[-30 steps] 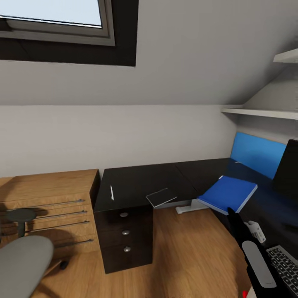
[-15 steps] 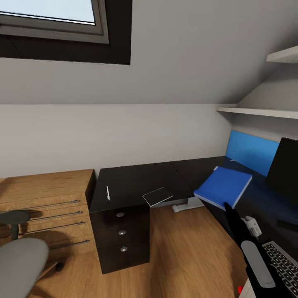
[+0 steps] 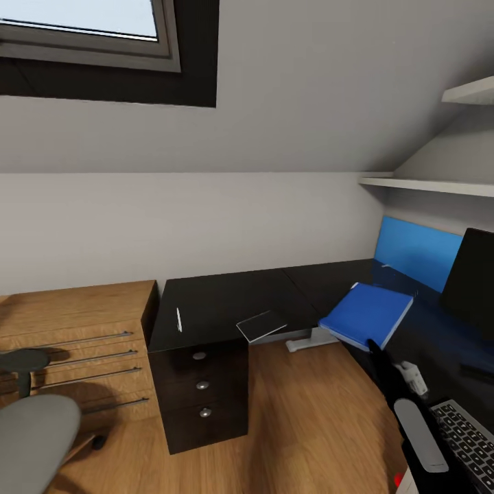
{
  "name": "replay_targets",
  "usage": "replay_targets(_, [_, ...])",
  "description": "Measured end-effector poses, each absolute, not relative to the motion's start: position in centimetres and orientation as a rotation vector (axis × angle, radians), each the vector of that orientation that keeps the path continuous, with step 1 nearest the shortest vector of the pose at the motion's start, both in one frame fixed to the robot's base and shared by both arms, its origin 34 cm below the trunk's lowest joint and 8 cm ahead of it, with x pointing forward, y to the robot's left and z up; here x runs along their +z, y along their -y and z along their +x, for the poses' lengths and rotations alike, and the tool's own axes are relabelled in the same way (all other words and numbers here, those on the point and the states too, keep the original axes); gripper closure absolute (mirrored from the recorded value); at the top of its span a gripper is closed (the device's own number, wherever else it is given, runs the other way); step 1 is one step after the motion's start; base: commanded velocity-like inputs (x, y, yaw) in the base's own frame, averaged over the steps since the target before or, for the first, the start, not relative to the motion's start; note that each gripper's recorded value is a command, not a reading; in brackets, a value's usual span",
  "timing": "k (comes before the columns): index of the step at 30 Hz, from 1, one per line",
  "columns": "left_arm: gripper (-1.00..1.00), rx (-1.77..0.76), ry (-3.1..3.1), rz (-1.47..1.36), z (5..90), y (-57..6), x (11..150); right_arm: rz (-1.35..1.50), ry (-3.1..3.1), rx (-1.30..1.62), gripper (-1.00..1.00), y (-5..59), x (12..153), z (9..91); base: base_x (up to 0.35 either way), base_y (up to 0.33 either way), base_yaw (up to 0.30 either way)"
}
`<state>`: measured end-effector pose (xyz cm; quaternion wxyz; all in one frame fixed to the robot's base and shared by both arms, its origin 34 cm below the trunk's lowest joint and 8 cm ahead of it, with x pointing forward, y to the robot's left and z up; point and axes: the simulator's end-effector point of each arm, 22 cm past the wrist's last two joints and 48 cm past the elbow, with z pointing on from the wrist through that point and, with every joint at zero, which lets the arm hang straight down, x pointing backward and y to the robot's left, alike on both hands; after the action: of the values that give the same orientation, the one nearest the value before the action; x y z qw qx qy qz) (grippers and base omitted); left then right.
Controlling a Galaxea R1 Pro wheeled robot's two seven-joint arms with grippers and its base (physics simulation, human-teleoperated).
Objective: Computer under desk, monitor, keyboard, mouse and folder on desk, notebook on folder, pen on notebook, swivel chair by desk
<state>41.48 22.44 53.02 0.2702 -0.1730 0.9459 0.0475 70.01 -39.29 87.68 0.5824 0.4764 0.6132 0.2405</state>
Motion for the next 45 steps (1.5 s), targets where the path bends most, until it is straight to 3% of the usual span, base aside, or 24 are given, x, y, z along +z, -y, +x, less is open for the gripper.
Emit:
replay_targets(19, [-1.0,0.104,-2.564,-0.425,41.1,-20.6,52.9,1.348,-1.348,0.467,1.0,39.2,88.2,80.1,0.0,0.0,0.0])
replay_targets(36, [-1.0,0.108,-2.569,-0.403,40.9,-20.5,52.8,1.434,-1.287,0.348,1.0,41.5,87.3,79.5,0.0,0.0,0.0])
replay_targets(45, [-1.0,0.106,-2.569,-0.403,40.9,-20.4,52.8,1.674,-1.218,0.407,1.0,41.6,83.4,77.6,0.0,0.0,0.0])
